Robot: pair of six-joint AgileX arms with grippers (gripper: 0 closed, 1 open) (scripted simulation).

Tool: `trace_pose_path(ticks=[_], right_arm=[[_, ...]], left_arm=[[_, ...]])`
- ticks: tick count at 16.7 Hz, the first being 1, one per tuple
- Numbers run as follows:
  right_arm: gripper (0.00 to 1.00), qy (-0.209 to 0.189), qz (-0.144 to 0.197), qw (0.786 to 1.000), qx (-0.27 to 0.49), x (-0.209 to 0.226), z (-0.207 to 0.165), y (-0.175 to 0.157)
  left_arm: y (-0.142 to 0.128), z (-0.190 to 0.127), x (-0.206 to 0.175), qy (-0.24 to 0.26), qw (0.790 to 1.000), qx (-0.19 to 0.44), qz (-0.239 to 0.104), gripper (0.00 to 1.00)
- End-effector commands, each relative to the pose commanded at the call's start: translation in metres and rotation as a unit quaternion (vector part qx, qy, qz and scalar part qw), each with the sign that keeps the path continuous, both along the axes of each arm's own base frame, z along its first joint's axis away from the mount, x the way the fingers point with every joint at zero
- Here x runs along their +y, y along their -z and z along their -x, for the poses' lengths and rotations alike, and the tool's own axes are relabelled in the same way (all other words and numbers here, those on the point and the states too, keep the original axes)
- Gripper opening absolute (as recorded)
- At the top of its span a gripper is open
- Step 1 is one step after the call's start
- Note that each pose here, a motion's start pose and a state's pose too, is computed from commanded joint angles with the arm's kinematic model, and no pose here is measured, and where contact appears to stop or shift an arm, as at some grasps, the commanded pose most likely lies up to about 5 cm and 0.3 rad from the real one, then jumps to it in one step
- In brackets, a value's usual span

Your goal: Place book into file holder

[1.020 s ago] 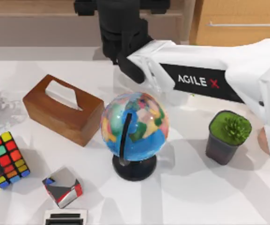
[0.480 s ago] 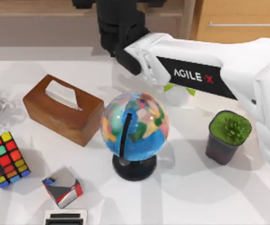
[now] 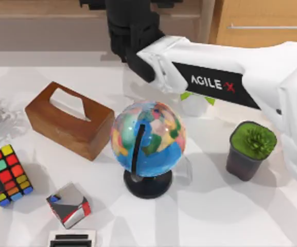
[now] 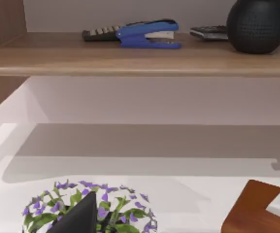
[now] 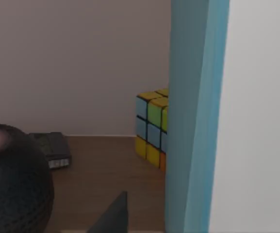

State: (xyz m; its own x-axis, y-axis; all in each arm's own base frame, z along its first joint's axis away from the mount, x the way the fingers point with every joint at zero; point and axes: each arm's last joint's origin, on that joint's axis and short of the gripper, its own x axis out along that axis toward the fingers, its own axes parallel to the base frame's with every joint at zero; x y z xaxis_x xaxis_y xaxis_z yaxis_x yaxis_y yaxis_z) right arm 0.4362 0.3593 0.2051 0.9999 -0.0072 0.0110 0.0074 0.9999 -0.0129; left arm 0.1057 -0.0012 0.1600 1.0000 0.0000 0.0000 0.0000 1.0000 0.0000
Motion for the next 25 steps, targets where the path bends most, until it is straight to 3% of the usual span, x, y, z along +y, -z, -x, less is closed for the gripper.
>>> trace_pose_path(ticks=[8, 25], right_arm=[[0.02, 0.000, 0.000, 1.000, 0.000, 0.000, 0.000, 0.000], [0.00, -0.002, -0.001, 1.000, -0.001, 0.002, 0.001, -0.016]], left_arm=[[0.000, 0.000, 0.000, 0.000, 1.000, 0.000, 0.000, 1.00], [0.000, 0.000, 0.000, 0.000, 1.000, 0.000, 0.000, 1.00]])
